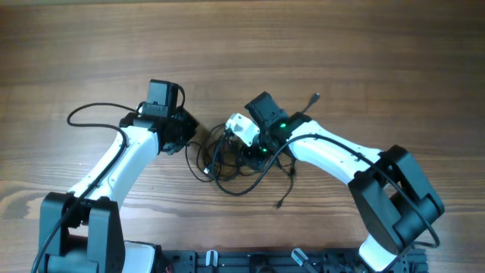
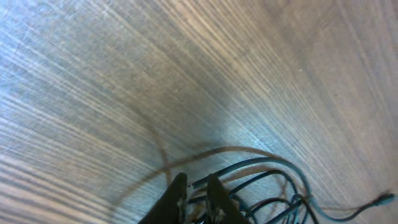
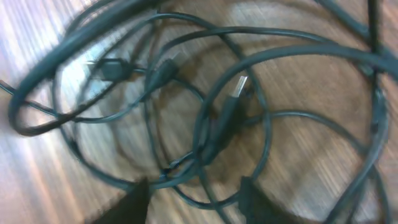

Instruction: Untangle cables

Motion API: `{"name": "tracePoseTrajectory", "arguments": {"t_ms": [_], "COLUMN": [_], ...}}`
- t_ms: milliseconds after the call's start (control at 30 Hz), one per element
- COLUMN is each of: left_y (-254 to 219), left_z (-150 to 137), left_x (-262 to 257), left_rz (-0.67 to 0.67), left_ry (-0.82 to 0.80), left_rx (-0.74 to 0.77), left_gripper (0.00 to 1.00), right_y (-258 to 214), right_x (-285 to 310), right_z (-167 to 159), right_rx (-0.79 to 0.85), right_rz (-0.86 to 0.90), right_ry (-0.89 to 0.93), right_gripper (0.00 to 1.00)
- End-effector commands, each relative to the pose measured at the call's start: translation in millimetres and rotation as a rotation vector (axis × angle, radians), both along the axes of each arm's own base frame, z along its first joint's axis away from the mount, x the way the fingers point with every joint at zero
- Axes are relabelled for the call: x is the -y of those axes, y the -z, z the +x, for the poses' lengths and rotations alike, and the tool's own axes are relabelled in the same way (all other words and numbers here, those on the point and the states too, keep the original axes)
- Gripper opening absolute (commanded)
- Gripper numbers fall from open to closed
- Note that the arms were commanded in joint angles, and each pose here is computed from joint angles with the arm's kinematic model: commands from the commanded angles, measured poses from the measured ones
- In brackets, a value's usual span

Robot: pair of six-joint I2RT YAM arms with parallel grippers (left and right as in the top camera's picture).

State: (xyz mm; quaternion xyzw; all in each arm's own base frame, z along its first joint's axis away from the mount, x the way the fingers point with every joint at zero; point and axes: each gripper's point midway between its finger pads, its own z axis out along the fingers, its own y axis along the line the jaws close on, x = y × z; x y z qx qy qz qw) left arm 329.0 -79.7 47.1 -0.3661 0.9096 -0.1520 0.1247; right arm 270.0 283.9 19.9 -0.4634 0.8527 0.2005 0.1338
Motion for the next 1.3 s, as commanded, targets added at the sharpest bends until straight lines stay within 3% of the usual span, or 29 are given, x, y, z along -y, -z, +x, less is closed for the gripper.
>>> {"name": "tracePoseTrajectory", "arguments": {"t_ms": [0, 33, 133, 200, 267, 300, 367, 500, 567, 700, 733, 800, 967, 1067, 1133, 1233, 1267], "left_y": [2.5, 3.9, 7.7, 10.5, 12.2, 12.6, 13.8, 16.6, 17.3, 14.6, 14.7, 14.8, 14.7, 15.2, 14.9, 14.7, 14.7], "left_z": [0.6, -1.9, -12.7, -22.1, -28.5, -30.3, -37.4, -60.5, -69.0, -74.9, -75.9, -77.2, -78.7, -77.3, -75.0, -71.7, -71.1], "left_x": [-4.7, -4.9, -5.9, -7.1, -8.4, -8.6, -7.3, -4.6, -5.0, 8.6, 9.8, 11.7, 17.1, 15.5, 15.9, 16.6, 16.7], "left_rz": [0.017, 0.018, 0.025, 0.030, 0.035, 0.036, 0.027, 0.005, 0.006, -0.070, -0.072, -0.070, -0.066, -0.056, -0.058, -0.060, -0.060], "left_ry": [-0.013, -0.012, -0.009, -0.008, -0.008, -0.007, -0.003, 0.006, 0.007, 0.027, 0.031, 0.039, 0.060, 0.058, 0.058, 0.059, 0.059], "left_rx": [0.000, -0.012, -0.058, -0.098, -0.125, -0.133, -0.163, -0.260, -0.295, -0.322, -0.325, -0.327, -0.326, -0.320, -0.311, -0.297, -0.294], "left_gripper": [0.12, 0.12, 0.13, 0.30, 0.66, 0.79, 0.89, 0.94, 0.89, 0.50, 0.47, 0.43, 0.47, 0.45, 0.34, 0.11, 0.06], "right_y": [10.0, 9.3, 7.9, 7.1, 6.3, 6.1, 6.0, 6.2, 6.2, 6.2, 6.3, 6.9, 12.9, 13.8, 14.7, 16.4, 17.1], "right_x": [16.0, 14.8, 12.3, 11.2, 10.0, 9.6, 9.5, 9.8, 9.7, 9.8, 9.9, 10.5, 9.4, 9.9, 10.9, 15.1, 17.3], "right_z": [13.4, 15.0, 18.1, 19.8, 21.0, 21.5, 21.7, 21.3, 21.4, 21.3, 21.3, 20.3, 5.1, 0.8, 1.3, 6.2, 8.2], "right_rx": [0.072, 0.072, 0.072, 0.078, 0.083, 0.084, 0.085, 0.060, 0.049, 0.038, 0.038, 0.034, -0.017, -0.018, -0.009, 0.016, 0.027], "right_rz": [-0.095, -0.088, -0.073, -0.068, -0.062, -0.060, -0.059, -0.056, -0.053, -0.051, -0.051, -0.054, -0.037, -0.041, -0.046, -0.069, -0.082], "right_ry": [0.037, 0.055, 0.083, 0.086, 0.086, 0.089, 0.090, 0.138, 0.160, 0.182, 0.182, 0.182, 0.147, 0.106, 0.099, 0.113, 0.120], "right_gripper": [0.10, 0.05, 0.05, 0.07, 0.13, 0.14, 0.16, 0.17, 0.17, 0.17, 0.18, 0.22, 0.49, 0.51, 0.47, 0.17, 0.11]}}
